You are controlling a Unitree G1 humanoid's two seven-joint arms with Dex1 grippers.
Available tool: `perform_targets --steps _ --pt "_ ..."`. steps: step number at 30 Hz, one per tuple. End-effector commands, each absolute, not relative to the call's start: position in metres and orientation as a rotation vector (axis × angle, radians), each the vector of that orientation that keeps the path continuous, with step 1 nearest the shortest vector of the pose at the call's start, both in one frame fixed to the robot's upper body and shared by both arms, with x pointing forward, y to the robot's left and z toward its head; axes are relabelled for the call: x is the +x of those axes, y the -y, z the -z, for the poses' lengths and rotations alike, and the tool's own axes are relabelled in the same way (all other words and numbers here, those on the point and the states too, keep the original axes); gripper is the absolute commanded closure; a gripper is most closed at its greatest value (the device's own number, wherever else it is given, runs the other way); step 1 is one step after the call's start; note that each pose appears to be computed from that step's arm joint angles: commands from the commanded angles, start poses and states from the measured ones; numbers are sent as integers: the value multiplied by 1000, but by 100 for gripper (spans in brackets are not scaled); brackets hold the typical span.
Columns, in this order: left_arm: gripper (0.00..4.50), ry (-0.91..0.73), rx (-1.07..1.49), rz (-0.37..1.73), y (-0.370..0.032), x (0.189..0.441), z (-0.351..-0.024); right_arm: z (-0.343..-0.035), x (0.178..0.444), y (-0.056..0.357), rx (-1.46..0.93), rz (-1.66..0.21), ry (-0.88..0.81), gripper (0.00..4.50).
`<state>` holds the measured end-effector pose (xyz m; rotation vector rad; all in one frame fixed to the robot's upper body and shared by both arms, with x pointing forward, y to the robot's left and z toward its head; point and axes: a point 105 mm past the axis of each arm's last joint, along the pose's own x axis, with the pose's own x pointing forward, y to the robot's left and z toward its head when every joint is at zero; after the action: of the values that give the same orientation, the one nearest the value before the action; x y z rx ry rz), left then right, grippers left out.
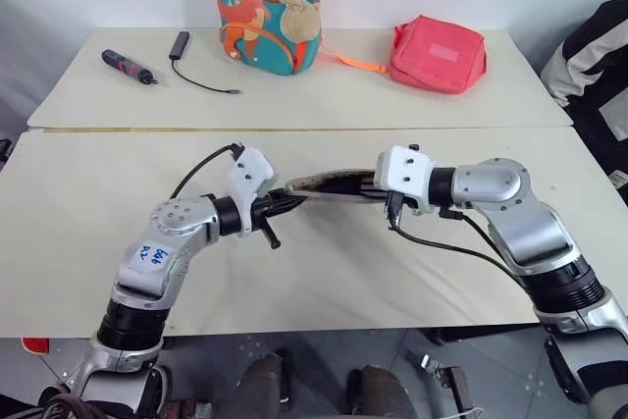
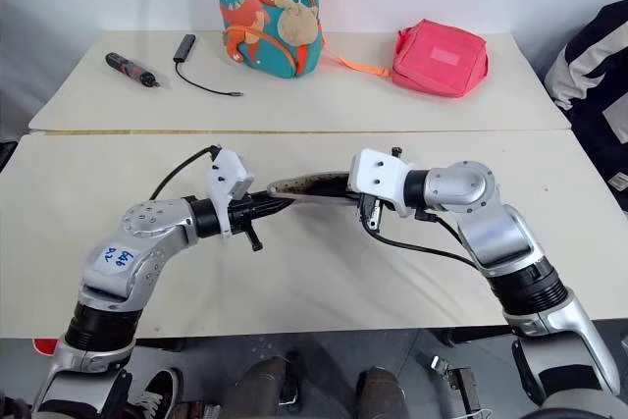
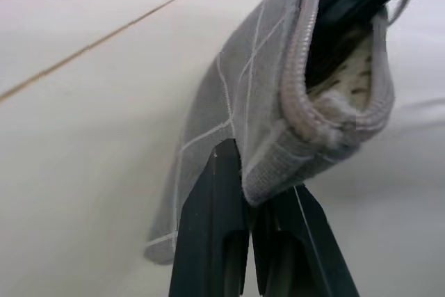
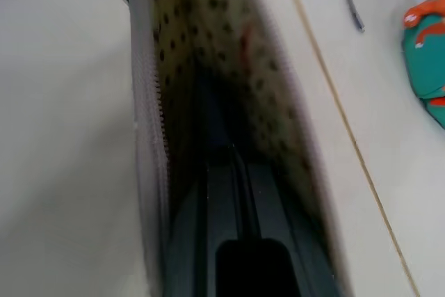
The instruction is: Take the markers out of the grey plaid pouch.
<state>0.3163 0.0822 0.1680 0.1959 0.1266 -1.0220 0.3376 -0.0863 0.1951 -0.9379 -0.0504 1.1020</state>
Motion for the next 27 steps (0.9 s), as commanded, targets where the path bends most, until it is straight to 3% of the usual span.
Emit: perform_targets --steps 1,5,10,16,19,27 --pt "450 -130 161 1177 -57 297 -179 -210 334 77 -1091 -1129 98 444" --pt "450 -199 50 1260 -48 286 -176 -208 335 76 -1125 -1160 54 444" --pt "450 -197 49 1223 -52 294 -175 -202 331 77 -1137 -1212 -5 294" --pt "450 -174 126 1155 -61 303 -173 -192 327 86 -1155 -1242 -72 79" --pt "450 -166 110 1130 -66 306 -173 -188 330 88 -1176 -1236 -83 1" --pt "450 -150 90 1119 -67 308 -175 -182 337 87 -1256 -1222 -58 1"
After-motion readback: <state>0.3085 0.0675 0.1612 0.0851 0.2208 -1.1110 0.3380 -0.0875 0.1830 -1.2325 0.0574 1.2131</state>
